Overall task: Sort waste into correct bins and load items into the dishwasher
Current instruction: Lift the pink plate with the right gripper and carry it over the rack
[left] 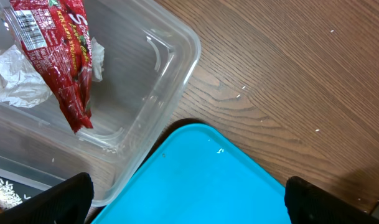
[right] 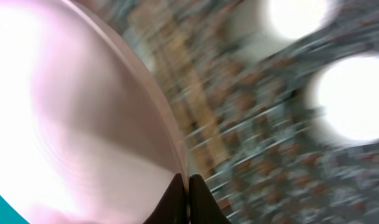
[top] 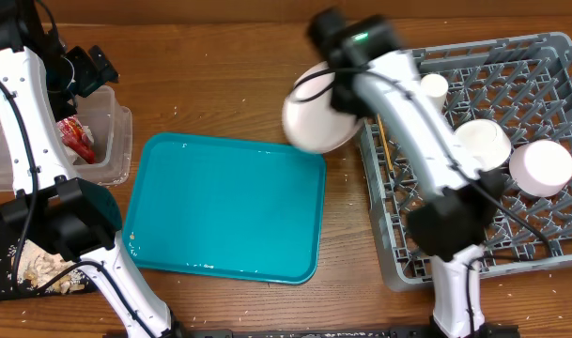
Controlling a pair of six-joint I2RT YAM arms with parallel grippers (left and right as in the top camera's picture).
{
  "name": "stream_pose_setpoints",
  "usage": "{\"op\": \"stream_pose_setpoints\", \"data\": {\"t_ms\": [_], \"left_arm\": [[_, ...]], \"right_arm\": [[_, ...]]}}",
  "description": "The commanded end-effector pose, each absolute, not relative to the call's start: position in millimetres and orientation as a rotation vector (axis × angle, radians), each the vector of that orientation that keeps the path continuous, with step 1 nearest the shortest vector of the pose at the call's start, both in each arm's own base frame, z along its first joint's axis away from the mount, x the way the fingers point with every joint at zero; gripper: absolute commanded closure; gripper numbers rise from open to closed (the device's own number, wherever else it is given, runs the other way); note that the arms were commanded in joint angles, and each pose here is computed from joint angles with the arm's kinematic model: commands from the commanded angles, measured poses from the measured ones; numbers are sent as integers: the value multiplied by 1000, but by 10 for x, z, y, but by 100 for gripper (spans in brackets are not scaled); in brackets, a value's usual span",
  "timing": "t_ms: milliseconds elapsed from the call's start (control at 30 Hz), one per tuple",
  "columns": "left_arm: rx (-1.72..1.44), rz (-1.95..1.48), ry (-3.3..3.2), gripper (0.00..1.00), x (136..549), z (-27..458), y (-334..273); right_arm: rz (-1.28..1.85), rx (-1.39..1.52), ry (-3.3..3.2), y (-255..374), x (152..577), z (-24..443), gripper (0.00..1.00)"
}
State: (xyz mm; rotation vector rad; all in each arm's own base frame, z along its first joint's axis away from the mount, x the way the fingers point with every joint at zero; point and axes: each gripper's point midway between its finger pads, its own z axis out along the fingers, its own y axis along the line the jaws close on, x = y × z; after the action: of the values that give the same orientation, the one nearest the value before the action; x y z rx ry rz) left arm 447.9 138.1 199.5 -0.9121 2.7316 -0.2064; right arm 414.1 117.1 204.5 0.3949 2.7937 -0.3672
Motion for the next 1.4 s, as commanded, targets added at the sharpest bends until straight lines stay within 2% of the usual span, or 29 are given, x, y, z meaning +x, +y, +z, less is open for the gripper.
{"op": "stream_pose_setpoints", "data": {"t_ms": [0, 100, 300, 433, 567, 733, 967, 1267, 1367], "left_arm": [[-873, -193, 2720, 0, 4496, 2074, 1365], [-873, -193, 2720, 0, 4496, 2074, 1365], [-873, -193, 2720, 0, 4496, 2074, 1365], [-873, -193, 2720, 0, 4496, 2074, 1365], [-873, -193, 2720, 0, 4496, 2074, 1365], [-873, -193, 2720, 0, 4496, 2074, 1365], [-873, -193, 2720, 0, 4496, 2074, 1365], [-873, -193, 2720, 0, 4496, 2074, 1365], [-873, -193, 2720, 0, 4496, 2074, 1365]], "right_arm": [[-521, 478, 2569, 428, 4212, 2710, 96], [-609, 542, 2554, 29, 4252, 2712, 96], [-677, 470, 2533, -77, 4390, 2676, 96], [-807, 525, 2425, -332, 4477, 2754, 96], [-809, 560, 2416, -479, 4525, 2711, 96], [-687, 461, 2496, -312, 4636, 2546, 96], [-887, 385, 2529, -458, 4598, 2153, 96], [-934, 334, 2529, -341, 4538, 2137, 96], [-857, 324, 2503, -104, 4506, 2306, 91]]}}
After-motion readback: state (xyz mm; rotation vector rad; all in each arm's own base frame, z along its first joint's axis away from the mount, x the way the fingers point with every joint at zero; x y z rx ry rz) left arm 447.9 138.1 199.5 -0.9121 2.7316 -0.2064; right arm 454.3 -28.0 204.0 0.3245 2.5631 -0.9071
